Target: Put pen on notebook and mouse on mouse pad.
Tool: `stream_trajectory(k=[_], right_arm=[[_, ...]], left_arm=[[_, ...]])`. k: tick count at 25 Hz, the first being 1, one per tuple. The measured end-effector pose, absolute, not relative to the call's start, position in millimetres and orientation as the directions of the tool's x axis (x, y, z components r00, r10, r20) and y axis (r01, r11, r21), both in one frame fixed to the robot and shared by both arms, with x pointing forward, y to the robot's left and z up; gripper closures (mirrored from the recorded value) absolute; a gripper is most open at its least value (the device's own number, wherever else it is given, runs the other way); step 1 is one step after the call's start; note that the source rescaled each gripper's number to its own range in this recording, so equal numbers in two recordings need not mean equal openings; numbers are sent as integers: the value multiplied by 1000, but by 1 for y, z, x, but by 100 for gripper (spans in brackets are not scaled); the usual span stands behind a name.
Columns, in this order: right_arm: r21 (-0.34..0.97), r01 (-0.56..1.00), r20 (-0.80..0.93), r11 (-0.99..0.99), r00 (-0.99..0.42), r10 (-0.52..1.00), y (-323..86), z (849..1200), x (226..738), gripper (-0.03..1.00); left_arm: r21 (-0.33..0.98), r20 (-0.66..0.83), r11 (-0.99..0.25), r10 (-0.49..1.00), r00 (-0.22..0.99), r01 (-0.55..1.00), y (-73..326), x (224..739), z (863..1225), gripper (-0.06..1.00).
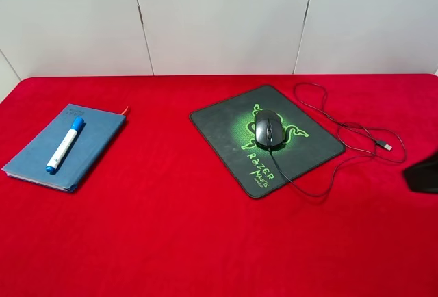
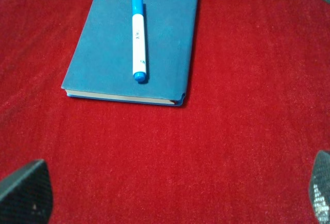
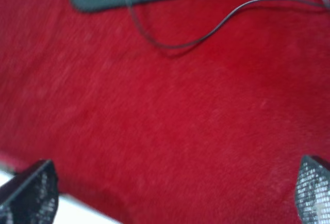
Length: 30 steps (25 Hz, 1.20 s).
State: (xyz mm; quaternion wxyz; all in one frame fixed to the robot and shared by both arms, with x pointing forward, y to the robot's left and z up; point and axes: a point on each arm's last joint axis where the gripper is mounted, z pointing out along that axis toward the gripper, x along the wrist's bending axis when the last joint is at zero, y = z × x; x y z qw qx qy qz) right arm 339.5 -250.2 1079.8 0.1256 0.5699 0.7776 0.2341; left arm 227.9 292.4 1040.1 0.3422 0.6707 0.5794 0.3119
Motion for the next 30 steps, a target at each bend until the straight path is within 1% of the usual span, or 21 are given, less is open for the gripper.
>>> stream_trajectory(k=[6, 9, 14, 19, 23, 28, 30], right_arm=[[674, 734, 82, 78, -179, 980, -281, 1074, 304, -3], [753, 658, 92, 1, -107, 990, -290, 1069, 285, -3], [833, 548, 101, -76, -15, 995, -297, 1057, 260, -3], [898, 425, 108, -116, 44, 993, -299, 1054, 237, -3], [902, 416, 97, -113, 59, 994, -299, 1054, 236, -3], [904, 423, -69, 53, 24, 997, -302, 1053, 236, -3], [902, 426, -93, 76, 19, 996, -303, 1053, 236, -3]], left_arm=[[820, 22, -94, 991, 134, 564, 292, 228, 1040, -5], [820, 22, -94, 991, 134, 564, 292, 228, 1040, -5], [820, 22, -94, 991, 134, 564, 292, 228, 1040, -5], [820, 22, -94, 991, 134, 564, 292, 228, 1040, -5], [820, 22, -94, 991, 134, 564, 292, 228, 1040, -5], [820, 22, -94, 991, 134, 564, 292, 228, 1040, -5], [820, 22, -94, 991, 134, 564, 292, 228, 1040, -5]])
